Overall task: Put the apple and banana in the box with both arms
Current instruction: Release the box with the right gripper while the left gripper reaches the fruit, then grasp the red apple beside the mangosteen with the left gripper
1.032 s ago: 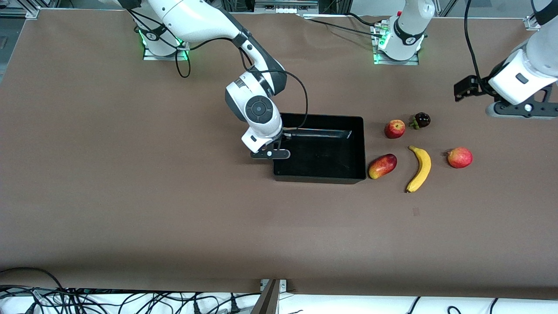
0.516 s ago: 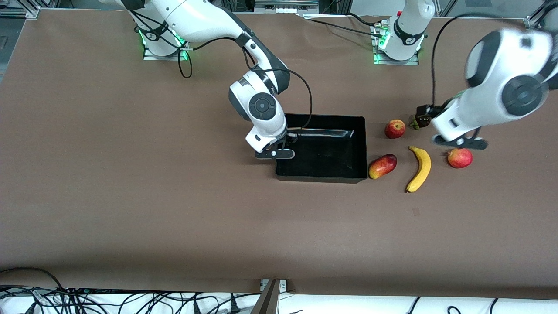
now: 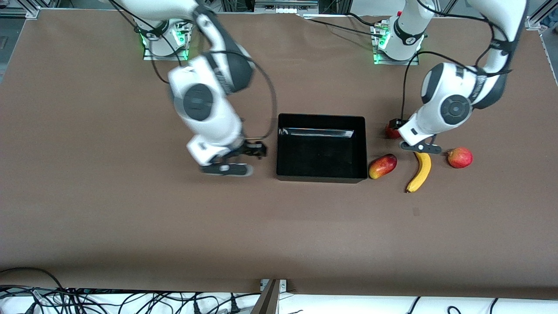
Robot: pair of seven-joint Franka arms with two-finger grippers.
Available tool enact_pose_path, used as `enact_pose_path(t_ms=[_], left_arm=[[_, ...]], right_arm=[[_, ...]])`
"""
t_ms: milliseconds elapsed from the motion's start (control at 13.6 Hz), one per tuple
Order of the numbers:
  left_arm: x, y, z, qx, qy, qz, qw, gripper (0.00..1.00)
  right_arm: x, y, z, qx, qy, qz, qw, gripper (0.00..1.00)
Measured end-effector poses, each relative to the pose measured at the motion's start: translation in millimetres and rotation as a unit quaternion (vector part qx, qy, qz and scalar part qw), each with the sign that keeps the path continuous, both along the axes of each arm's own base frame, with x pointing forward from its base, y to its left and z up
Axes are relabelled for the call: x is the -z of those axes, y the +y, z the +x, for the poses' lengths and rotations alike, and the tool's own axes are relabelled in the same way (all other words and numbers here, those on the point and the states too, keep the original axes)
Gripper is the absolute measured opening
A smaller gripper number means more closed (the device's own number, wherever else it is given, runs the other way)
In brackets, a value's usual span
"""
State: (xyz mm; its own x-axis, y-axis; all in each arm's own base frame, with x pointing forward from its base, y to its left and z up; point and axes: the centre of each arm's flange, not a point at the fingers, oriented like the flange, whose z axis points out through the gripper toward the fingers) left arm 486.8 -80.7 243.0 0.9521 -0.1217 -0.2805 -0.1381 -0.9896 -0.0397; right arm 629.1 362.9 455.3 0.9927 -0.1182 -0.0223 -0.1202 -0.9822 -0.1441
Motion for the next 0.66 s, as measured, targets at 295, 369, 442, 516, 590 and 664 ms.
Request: enact_pose_path(t_ms=[295,369,442,516,590,664], left_arm=[[45.4,-1.7,-17.2,-0.007,-0.018,-0.008,1.000,1.00],[52.7,-1.4,-20.8,-0.007,-0.016,-0.009,1.000,1.00],[56.1,-1.4,-22.2,-0.008,-0.013,-0.009,1.000,0.93],[56.9,-1.9,-22.5,-0.007,-0.013,-0.009,1.000,0.81],[56.1,-3.4,-22.3,-0.006,-0.013,-0.009,1.000,0.71],[54.0,-6.2,-21.3,-0.003,-0.014,-0.010,1.000,0.67]], right_arm=[[-90.7,-102.3,-4.3,-0.001,0.017,-0.004,1.000,1.00],[-106.7,-119.2,-10.2,-0.005,0.015,-0.002,1.000,1.00],[-118.5,-134.1,-17.0,-0.008,0.015,0.000,1.000,1.00],[-127.0,-148.7,-23.9,-0.010,0.016,0.003,1.000,1.00],[-132.5,-162.7,-30.3,-0.015,0.017,0.005,1.000,1.00],[-137.4,-177.1,-36.5,-0.021,0.017,0.003,1.000,1.00]])
